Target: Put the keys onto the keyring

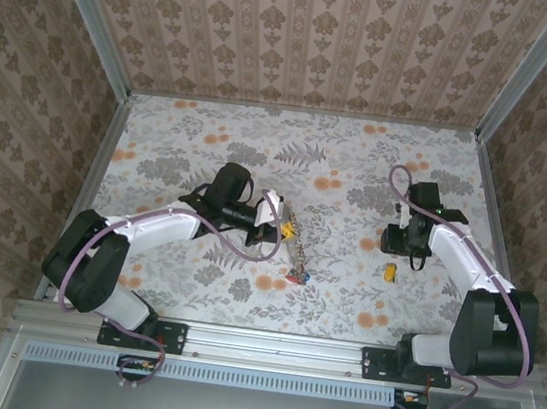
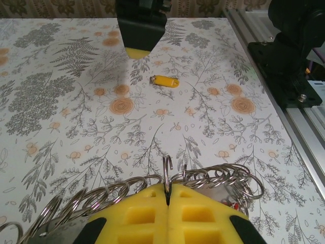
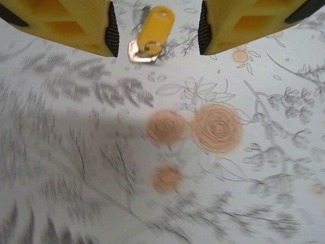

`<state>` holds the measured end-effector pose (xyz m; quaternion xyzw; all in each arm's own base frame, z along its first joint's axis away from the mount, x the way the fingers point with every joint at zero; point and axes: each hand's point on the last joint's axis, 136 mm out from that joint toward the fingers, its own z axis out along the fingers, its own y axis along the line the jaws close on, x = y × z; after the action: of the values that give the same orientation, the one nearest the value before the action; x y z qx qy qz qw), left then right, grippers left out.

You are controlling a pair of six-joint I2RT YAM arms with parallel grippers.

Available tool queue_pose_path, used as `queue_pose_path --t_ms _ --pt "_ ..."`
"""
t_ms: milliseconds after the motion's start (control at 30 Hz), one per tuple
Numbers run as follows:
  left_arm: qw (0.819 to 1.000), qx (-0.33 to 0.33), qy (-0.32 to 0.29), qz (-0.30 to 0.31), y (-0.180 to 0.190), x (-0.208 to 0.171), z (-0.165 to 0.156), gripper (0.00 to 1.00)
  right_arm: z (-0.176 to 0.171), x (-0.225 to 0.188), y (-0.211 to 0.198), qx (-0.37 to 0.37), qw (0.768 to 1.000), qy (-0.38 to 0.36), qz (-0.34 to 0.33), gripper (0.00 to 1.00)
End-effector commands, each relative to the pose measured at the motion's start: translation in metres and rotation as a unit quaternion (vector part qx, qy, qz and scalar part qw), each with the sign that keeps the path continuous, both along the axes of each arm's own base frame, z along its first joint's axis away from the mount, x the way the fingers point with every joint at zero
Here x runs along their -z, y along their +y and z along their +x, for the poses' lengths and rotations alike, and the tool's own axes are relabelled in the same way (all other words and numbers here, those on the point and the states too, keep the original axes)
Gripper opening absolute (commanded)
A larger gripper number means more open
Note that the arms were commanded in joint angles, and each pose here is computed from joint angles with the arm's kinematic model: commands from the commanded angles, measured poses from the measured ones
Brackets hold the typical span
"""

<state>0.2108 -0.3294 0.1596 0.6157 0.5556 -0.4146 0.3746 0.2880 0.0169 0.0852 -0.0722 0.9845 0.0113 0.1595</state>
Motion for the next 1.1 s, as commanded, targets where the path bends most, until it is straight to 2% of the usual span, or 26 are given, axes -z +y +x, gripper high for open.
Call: queue_pose_path --t_ms 0,133,200,267,400,533,667,867,967,1067 --pt "1.0 0.015 -0.003 -0.027 -0.004 -0.02 0.003 0.0 0.0 -0.005 0.005 -0.214 0.975 -0.001 -0.057 0.5" --pt "0.999 0.016 -0.003 -0.029 -0.004 -0.021 0.006 0.0 -0.039 0.01 0.027 -0.339 0.939 0.059 -0.004 0.55" --pt "0.999 0.014 -0.005 -0.029 -0.002 -0.022 0.006 0.0 -0.049 0.024 0.013 -0.357 0.929 0.092 -0.036 0.55" --pt "1.0 0.009 -0.011 -0.024 0.0 -0.021 0.007 0.0 -0.048 0.032 0.0 -0.35 0.929 0.091 -0.076 0.54" --pt "1.0 0.004 -0.013 -0.02 0.003 -0.019 0.007 0.0 -0.042 0.034 -0.004 -0.356 0.928 0.055 -0.096 0.47" --pt "1.0 0.007 -0.013 -0.023 0.002 -0.022 0.008 0.0 -0.036 0.047 -0.006 -0.351 0.929 0.047 -0.105 0.43" --pt "1.0 0.006 -0.013 -0.023 0.003 -0.021 0.007 0.0 -0.029 0.061 -0.01 -0.331 0.935 0.069 -0.106 0.34" --pt "1.0 0.006 -0.013 -0.024 0.003 -0.02 0.007 0.0 -0.033 0.069 -0.007 -0.333 0.935 0.073 -0.096 0.32" --pt "1.0 0.006 -0.012 -0.025 0.003 -0.021 0.007 0.0 -0.03 0.064 -0.008 -0.334 0.935 0.062 -0.102 0.21" --pt "1.0 0.006 -0.012 -0.024 0.003 -0.021 0.007 0.0 -0.028 0.061 -0.008 -0.336 0.935 0.054 -0.105 0.16"
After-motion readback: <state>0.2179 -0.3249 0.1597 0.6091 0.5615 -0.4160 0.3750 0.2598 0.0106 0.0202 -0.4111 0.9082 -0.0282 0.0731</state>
